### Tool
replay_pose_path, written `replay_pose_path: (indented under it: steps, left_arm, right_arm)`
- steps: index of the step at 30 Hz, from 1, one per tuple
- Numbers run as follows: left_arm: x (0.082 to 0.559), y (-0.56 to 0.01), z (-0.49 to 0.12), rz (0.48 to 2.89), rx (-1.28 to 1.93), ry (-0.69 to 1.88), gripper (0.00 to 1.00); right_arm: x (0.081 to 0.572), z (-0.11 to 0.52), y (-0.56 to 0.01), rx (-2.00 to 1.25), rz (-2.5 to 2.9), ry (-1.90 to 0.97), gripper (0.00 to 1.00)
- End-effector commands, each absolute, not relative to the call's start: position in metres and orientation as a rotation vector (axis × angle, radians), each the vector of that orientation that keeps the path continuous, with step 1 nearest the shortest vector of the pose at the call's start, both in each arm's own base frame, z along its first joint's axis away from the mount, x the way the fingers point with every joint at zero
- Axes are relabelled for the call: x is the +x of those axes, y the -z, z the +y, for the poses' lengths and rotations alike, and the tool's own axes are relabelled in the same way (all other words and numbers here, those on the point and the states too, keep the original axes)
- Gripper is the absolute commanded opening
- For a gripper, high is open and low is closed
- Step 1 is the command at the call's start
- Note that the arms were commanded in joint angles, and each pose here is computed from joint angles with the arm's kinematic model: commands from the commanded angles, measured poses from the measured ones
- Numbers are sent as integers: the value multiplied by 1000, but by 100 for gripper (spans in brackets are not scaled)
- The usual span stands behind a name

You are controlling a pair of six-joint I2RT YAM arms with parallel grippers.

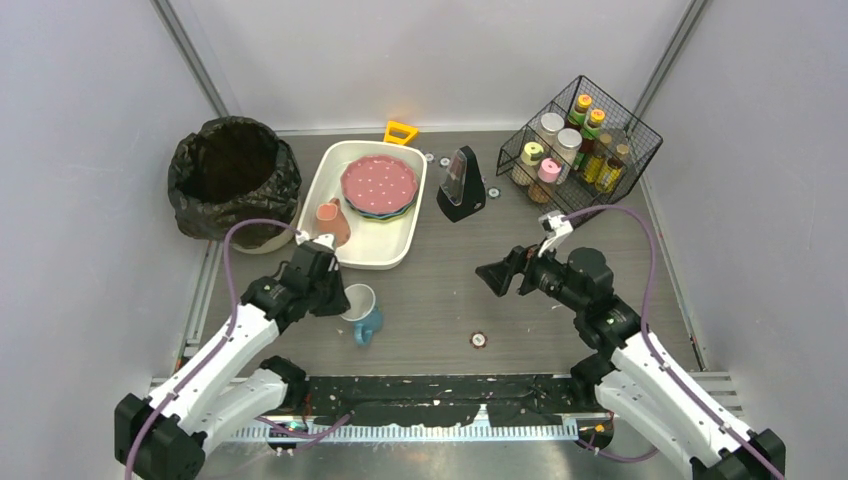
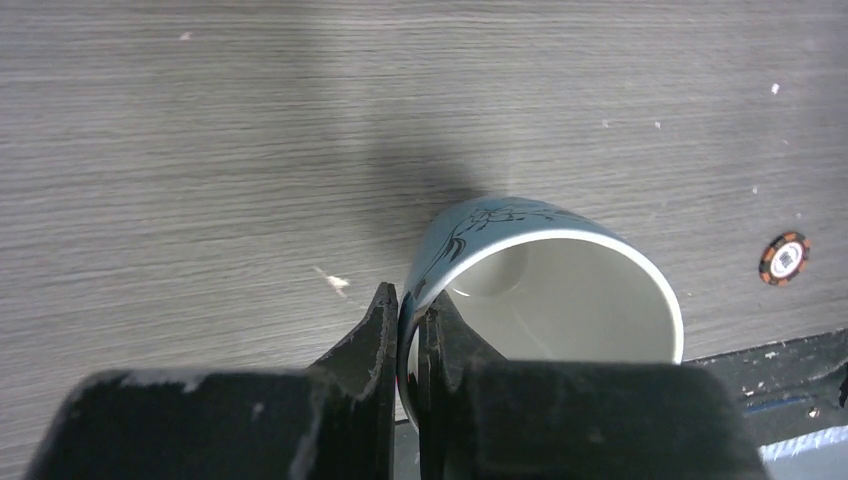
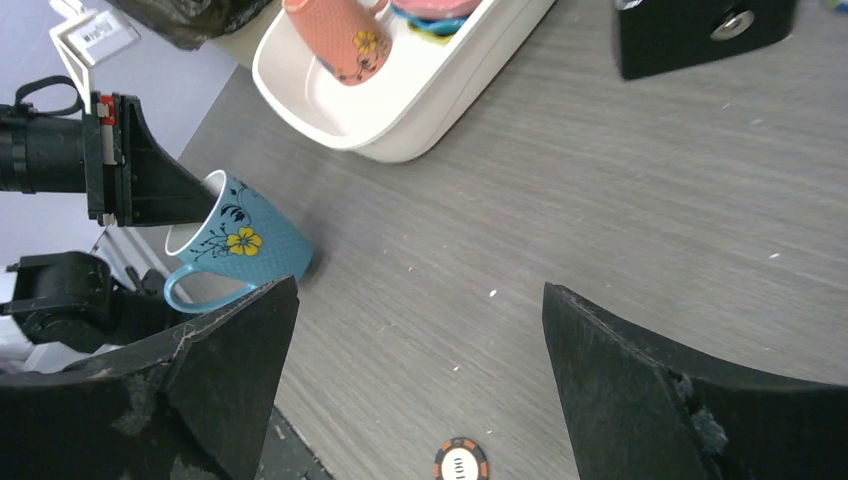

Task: Clear the kitchen counter

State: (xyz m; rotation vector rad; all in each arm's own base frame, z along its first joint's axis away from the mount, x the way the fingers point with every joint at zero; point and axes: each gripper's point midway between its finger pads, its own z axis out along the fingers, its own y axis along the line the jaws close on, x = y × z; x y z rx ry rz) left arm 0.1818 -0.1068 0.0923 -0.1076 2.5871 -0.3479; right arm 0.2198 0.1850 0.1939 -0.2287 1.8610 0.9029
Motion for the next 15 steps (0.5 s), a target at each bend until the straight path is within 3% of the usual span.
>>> replay_pose_path:
  steps: [1, 15]
  left_arm:
    - [207, -137, -146, 2427, -93, 463, 0]
    - [221, -162, -231, 2355, 227, 286, 0]
  right_arm:
    - [220, 210, -212, -247, 1842, -985, 97]
    - [211, 287, -197, -310, 2066, -1009, 91]
